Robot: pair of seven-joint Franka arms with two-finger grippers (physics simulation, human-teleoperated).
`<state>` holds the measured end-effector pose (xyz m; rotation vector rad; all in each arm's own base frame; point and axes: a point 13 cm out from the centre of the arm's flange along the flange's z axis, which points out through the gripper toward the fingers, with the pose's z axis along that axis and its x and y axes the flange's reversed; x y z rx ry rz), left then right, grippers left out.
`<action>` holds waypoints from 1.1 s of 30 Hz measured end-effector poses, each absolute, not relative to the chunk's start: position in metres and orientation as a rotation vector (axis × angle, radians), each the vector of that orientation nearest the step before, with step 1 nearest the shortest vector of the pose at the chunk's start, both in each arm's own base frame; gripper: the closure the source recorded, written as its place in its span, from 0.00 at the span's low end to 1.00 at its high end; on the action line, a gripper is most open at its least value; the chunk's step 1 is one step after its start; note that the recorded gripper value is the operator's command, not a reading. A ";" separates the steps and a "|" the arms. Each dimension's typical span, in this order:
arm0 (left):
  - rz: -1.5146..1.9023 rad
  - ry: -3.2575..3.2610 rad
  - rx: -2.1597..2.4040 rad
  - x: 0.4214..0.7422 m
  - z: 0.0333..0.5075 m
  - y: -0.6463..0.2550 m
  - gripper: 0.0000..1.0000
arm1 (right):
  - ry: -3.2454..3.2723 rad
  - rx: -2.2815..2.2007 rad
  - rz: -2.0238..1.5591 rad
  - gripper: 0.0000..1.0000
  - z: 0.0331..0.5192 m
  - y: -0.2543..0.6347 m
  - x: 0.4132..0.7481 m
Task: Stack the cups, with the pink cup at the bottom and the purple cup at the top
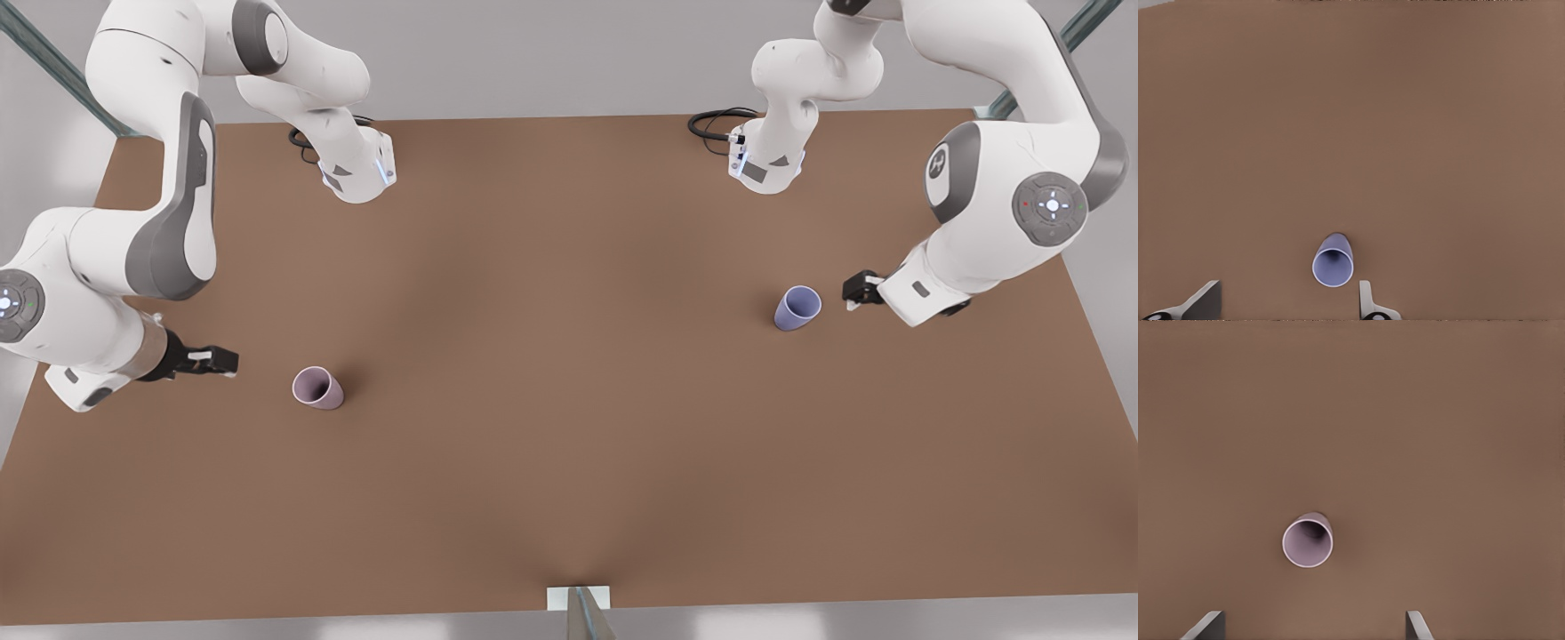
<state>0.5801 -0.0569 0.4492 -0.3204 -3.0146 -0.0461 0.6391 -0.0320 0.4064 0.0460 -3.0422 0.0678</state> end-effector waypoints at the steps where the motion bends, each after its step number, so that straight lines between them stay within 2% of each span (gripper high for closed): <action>1: -0.047 -3.018 -0.332 0.581 0.449 -0.058 0.00 | -3.046 0.049 0.072 0.00 0.406 -0.032 0.640; 3: -0.048 -3.023 -0.349 0.583 0.449 -0.058 0.00 | -3.034 0.055 0.070 0.00 0.394 -0.032 0.639; 6: -0.047 -3.013 -0.369 0.582 0.443 -0.057 0.00 | -2.958 0.057 0.053 0.00 0.331 -0.032 0.619; 13: -0.033 -2.895 -0.370 0.555 0.419 -0.048 0.00 | -2.968 0.046 0.013 0.00 0.234 -0.030 0.602; 22: -0.020 -2.831 -0.410 0.546 0.410 -0.056 0.00 | -3.057 0.047 -0.032 0.00 0.199 -0.012 0.615; 33: -0.003 -2.815 -0.425 0.542 0.410 -0.057 0.00 | -3.012 -0.007 -0.039 0.00 0.166 -0.035 0.579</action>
